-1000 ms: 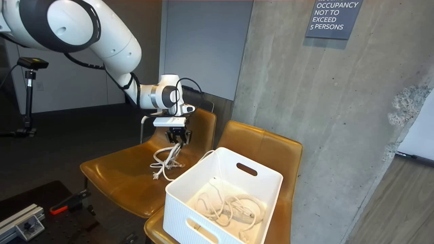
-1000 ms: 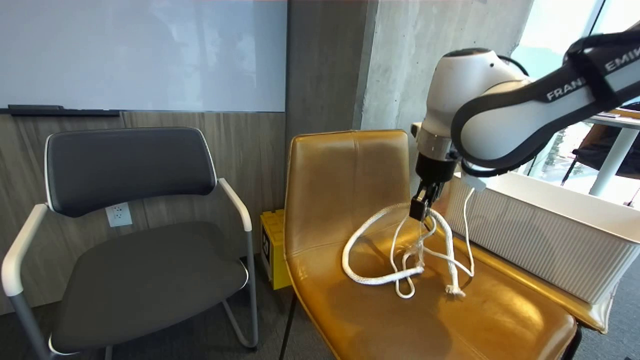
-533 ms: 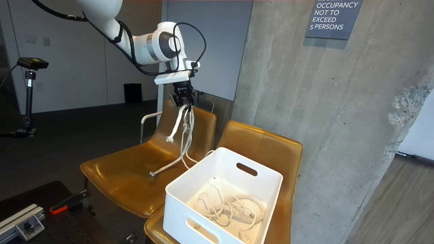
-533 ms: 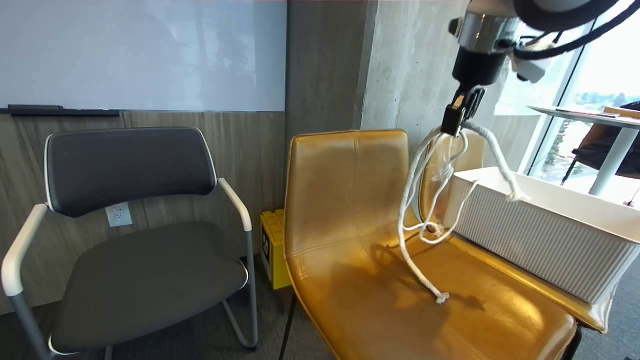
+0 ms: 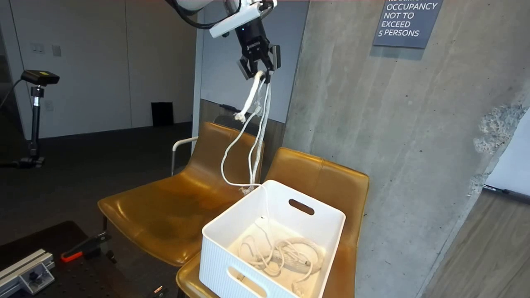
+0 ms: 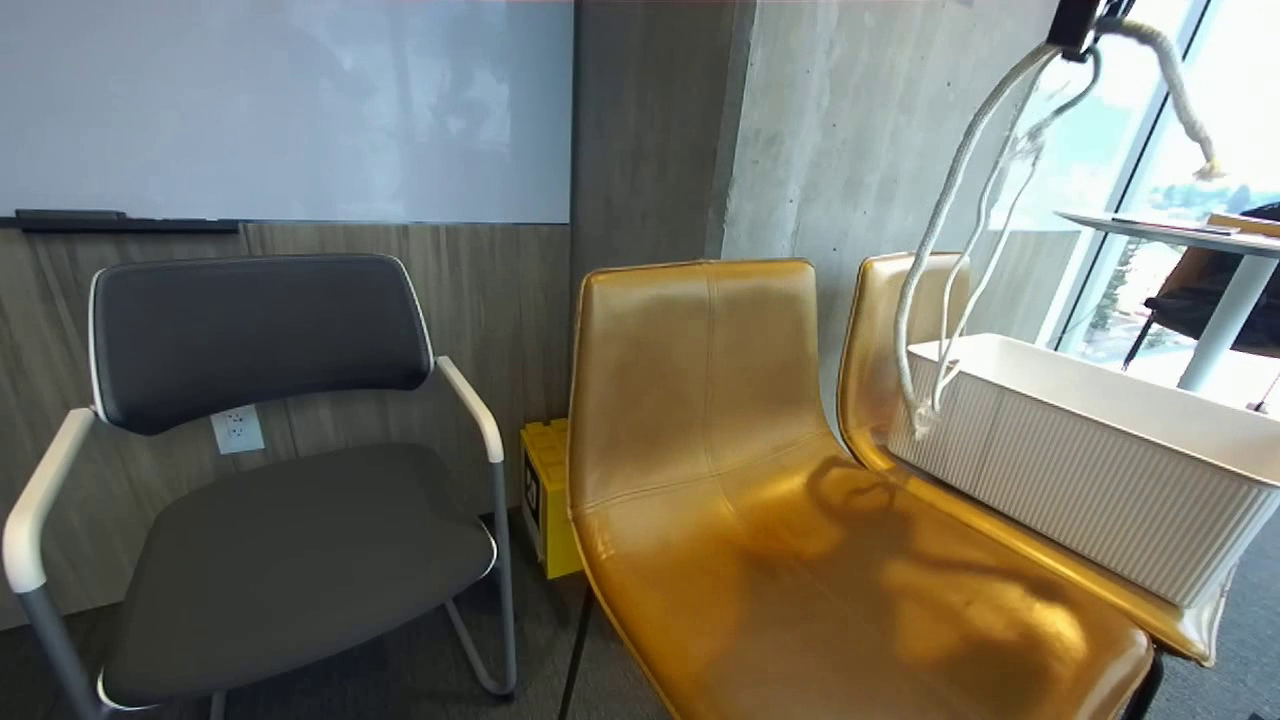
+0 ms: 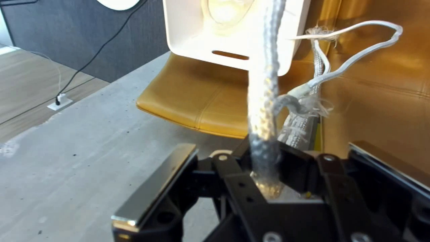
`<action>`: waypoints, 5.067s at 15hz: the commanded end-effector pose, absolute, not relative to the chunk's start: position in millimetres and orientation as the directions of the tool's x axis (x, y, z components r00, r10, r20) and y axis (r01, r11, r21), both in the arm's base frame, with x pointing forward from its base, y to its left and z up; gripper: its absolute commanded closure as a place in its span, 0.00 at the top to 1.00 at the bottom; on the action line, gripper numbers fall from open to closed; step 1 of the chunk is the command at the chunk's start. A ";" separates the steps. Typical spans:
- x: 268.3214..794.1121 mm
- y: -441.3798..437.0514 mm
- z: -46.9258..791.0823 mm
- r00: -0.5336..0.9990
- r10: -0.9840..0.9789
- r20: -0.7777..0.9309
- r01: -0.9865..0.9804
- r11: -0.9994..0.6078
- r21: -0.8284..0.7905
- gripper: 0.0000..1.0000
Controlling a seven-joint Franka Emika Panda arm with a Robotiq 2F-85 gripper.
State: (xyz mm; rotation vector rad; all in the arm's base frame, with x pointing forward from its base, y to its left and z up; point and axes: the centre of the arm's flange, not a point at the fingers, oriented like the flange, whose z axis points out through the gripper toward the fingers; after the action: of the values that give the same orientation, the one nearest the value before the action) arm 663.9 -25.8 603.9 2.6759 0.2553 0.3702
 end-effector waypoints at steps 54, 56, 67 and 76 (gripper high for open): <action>646.4 67.5 336.0 0.821 0.562 -0.097 0.557 -0.754 0.348 1.00; 656.0 78.6 319.7 0.768 0.619 -0.165 0.630 -0.682 0.373 1.00; 700.6 80.0 215.6 0.472 0.726 -0.500 0.847 -0.216 0.485 1.00; 707.4 55.4 198.8 0.392 0.673 -0.627 0.881 -0.080 0.466 1.00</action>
State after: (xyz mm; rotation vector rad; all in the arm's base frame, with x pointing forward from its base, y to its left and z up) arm 702.0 62.4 198.2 1.8666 1.3398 -0.2638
